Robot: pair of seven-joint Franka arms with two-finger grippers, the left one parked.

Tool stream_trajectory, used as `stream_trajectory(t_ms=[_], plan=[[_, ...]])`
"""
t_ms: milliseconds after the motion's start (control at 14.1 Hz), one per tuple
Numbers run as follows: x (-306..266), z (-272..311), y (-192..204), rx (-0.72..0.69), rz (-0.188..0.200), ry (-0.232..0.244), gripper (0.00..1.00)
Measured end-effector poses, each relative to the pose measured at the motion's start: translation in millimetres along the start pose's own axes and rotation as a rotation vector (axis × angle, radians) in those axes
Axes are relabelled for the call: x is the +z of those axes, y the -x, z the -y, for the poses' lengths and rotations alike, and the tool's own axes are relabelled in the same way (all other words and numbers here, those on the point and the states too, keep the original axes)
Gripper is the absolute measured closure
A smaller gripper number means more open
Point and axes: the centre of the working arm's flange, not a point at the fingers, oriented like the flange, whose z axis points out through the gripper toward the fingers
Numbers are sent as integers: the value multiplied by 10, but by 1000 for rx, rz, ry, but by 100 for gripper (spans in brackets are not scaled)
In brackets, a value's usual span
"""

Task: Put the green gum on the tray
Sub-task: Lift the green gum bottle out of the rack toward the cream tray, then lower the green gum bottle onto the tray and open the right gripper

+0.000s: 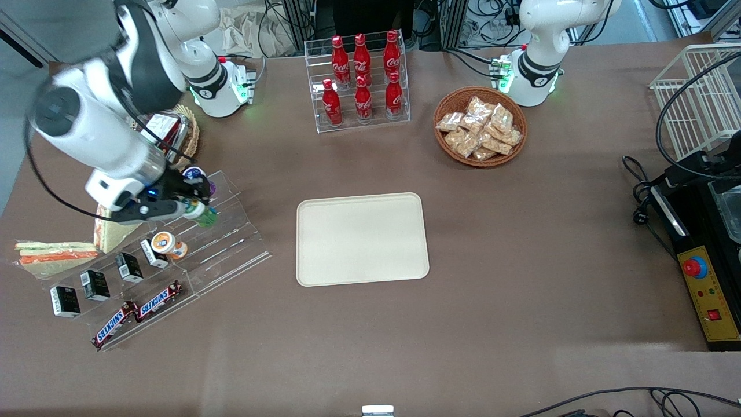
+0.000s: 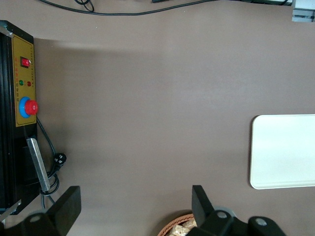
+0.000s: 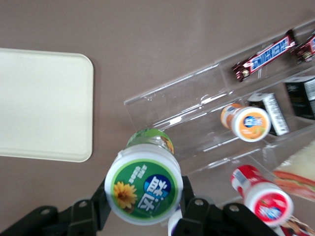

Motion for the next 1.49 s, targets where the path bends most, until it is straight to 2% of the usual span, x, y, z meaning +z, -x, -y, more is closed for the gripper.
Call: stream_trajectory(t_ms=[212, 354, 496, 779, 1062, 1274, 1487], plan=[[-647, 15, -17, 7, -32, -4, 42], [-848, 89, -34, 64, -53, -8, 42], [-801, 423, -57, 133, -43, -5, 42], [-393, 1454, -121, 265, 6, 10, 42], [149, 1741, -294, 281, 51, -3, 42], [930, 1935, -277, 292, 39, -10, 42], [1757, 2088, -10, 297, 0, -26, 42]])
